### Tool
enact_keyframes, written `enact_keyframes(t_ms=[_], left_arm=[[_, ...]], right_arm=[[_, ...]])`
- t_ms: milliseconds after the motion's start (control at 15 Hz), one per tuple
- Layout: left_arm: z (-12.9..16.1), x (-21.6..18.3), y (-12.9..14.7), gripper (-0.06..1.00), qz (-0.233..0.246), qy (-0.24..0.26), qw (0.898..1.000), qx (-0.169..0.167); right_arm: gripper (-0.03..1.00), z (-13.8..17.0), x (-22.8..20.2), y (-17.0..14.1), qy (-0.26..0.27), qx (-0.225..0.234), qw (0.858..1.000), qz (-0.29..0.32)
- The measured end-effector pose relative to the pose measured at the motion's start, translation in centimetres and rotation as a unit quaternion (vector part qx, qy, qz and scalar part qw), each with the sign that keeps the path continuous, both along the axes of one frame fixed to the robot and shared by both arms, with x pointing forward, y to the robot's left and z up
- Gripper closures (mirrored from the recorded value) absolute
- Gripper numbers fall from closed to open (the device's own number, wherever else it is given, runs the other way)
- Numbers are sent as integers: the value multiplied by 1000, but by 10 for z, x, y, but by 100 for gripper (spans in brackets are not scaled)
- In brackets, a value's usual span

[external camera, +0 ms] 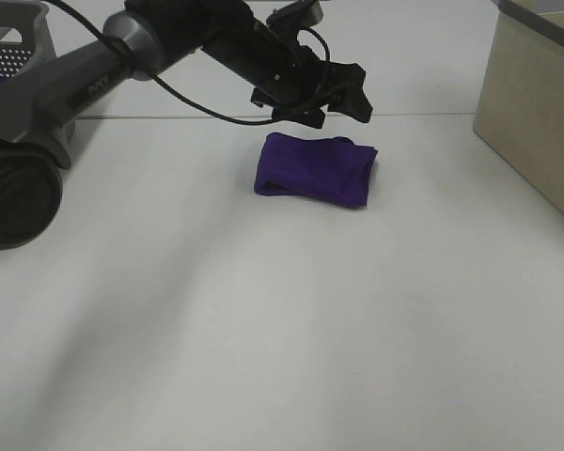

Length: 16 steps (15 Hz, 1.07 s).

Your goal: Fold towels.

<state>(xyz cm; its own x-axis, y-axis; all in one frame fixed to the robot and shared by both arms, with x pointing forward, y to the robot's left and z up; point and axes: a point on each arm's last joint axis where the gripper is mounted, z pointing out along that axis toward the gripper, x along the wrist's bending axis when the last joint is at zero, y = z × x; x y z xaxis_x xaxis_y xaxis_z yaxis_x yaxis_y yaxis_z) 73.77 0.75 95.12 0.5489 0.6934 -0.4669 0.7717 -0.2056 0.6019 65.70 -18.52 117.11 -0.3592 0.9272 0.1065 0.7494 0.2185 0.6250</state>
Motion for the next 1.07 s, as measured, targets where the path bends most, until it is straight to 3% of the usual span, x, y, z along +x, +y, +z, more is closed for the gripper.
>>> enact_keyframes(t_ms=[133,333,533,667,800,867,933,1067], left_arm=[[13,4,21,24,2,4,1000,29],[38,7,67,24,39,35,993,105],[78,7,95,24,100,12,987,125],[111,5,116,24,134,-51,970,195],[140,3,157,24,186,-76,951,237],[146,1,171,24,199,-75,946,245],[161,-15,226,24,233,-46,933,269],[190,-60,264,24,260,-22,924,278]], right_arm=[[25,0,0,0,0,-1,1000,0],[25,-1,1,-5,-6,-26,1000,-9],[25,-1,6,-23,-9,-52,997,-53],[25,8,6,-61,-12,-35,993,-108],[25,21,-2,-108,-23,-26,986,-163],[25,24,-8,-117,-22,-26,984,-175],[25,23,-38,-137,1,-27,979,-203],[25,28,-90,-136,15,-30,978,-207]])
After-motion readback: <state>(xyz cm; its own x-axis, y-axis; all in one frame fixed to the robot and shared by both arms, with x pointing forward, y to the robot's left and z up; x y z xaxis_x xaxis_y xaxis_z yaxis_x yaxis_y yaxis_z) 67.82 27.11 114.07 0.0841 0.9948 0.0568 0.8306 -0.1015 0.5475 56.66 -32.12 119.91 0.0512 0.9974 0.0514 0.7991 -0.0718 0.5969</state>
